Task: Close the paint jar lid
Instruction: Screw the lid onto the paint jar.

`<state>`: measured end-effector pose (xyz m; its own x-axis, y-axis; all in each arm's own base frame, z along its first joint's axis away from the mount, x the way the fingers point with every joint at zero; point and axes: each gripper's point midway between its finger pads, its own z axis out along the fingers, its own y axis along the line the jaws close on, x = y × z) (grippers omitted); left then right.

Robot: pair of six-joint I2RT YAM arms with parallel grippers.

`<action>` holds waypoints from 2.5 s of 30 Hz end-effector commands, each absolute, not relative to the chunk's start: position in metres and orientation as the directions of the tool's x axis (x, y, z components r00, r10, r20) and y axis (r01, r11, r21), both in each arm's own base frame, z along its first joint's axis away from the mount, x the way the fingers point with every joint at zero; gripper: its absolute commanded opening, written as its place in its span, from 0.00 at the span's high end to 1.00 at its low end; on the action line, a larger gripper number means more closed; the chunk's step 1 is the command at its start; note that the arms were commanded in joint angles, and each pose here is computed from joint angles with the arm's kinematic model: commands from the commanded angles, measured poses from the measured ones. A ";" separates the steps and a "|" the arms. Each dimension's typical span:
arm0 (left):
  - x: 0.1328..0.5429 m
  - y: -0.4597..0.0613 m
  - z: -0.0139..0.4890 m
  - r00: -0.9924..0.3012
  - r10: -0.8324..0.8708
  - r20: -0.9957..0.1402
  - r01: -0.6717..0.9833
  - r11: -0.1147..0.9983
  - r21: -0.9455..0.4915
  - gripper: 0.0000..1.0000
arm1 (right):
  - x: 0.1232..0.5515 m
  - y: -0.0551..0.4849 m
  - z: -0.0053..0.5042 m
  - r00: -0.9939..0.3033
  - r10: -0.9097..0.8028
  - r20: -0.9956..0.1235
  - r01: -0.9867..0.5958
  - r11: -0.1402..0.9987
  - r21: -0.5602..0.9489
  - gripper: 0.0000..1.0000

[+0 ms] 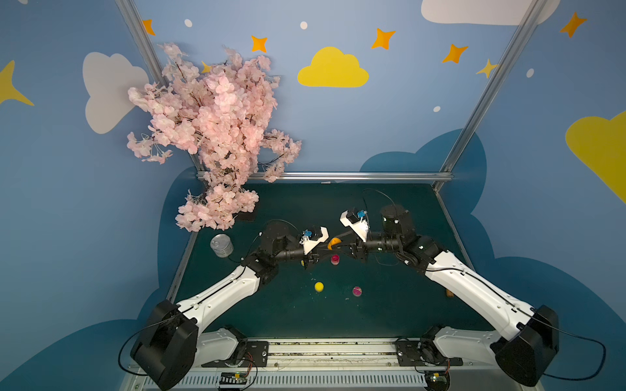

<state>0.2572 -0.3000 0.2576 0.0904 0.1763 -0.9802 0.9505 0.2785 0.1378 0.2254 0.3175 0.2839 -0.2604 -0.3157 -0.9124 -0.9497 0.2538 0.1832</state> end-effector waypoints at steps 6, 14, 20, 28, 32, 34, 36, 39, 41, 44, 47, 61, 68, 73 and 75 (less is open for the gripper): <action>0.290 -0.304 0.321 0.380 0.199 -0.903 0.748 0.509 0.427 0.76 | 0.251 0.320 0.264 -0.447 -0.298 -0.844 -0.847 0.445 0.291 0.85; 0.311 -0.325 0.317 0.450 0.286 -0.846 0.630 0.569 0.528 0.76 | 0.278 0.314 0.258 -0.574 -0.174 -0.800 -0.702 0.608 0.372 0.86; 0.316 -0.339 0.306 0.430 0.279 -0.859 0.664 0.548 0.510 0.75 | 0.287 0.311 0.253 -0.618 -0.128 -0.776 -0.635 0.663 0.397 0.75; 0.318 -0.342 0.285 0.363 0.294 -0.885 0.705 0.535 0.466 0.75 | 0.287 0.283 0.254 -0.584 -0.141 -0.800 -0.603 0.734 0.311 0.32; 0.322 -0.334 0.277 0.312 0.300 -0.901 0.710 0.556 0.431 0.75 | 0.286 0.261 0.254 -0.574 -0.120 -0.810 -0.565 0.774 0.285 0.27; 0.326 -0.327 0.272 0.281 0.301 -0.911 0.708 0.575 0.409 0.75 | 0.285 0.252 0.253 -0.583 -0.116 -0.804 -0.554 0.781 0.289 0.26; 0.330 -0.320 0.268 0.249 0.294 -0.923 0.707 0.597 0.380 0.75 | 0.282 0.246 0.254 -0.583 -0.114 -0.804 -0.565 0.768 0.301 0.26; 0.335 -0.307 0.259 0.182 0.276 -0.944 0.715 0.621 0.320 0.75 | 0.271 0.247 0.259 -0.538 -0.138 -0.832 -0.646 0.702 0.301 0.25; 0.338 -0.299 0.250 0.138 0.266 -0.954 0.724 0.630 0.281 0.75 | 0.257 0.254 0.260 -0.493 -0.179 -0.852 -0.736 0.608 0.298 0.25; 0.339 -0.289 0.239 0.074 0.235 -0.969 0.758 0.618 0.208 0.75 | 0.255 0.252 0.250 -0.469 -0.228 -0.853 -0.766 0.587 0.264 0.25; 0.319 -0.287 0.237 0.011 0.172 -0.985 0.865 0.492 0.095 0.74 | 0.261 0.253 0.253 -0.454 -0.222 -0.863 -0.791 0.547 0.275 0.25; 0.246 -0.291 0.242 -0.140 0.154 -0.978 0.990 0.004 -0.141 0.73 | 0.237 0.297 0.316 -0.228 -0.187 -0.956 -0.971 -0.022 0.236 0.39; 0.249 -0.292 0.242 -0.129 0.148 -0.981 0.992 0.014 -0.128 0.73 | 0.231 0.313 0.306 -0.248 -0.217 -0.944 -0.957 -0.093 0.273 0.43; 0.253 -0.293 0.245 -0.115 0.138 -0.984 0.993 0.020 -0.113 0.73 | 0.230 0.320 0.300 -0.261 -0.247 -0.933 -0.951 -0.098 0.292 0.44; 0.254 -0.293 0.245 -0.113 0.137 -0.984 0.994 0.024 -0.111 0.73 | 0.228 0.323 0.298 -0.258 -0.251 -0.933 -0.950 -0.107 0.292 0.45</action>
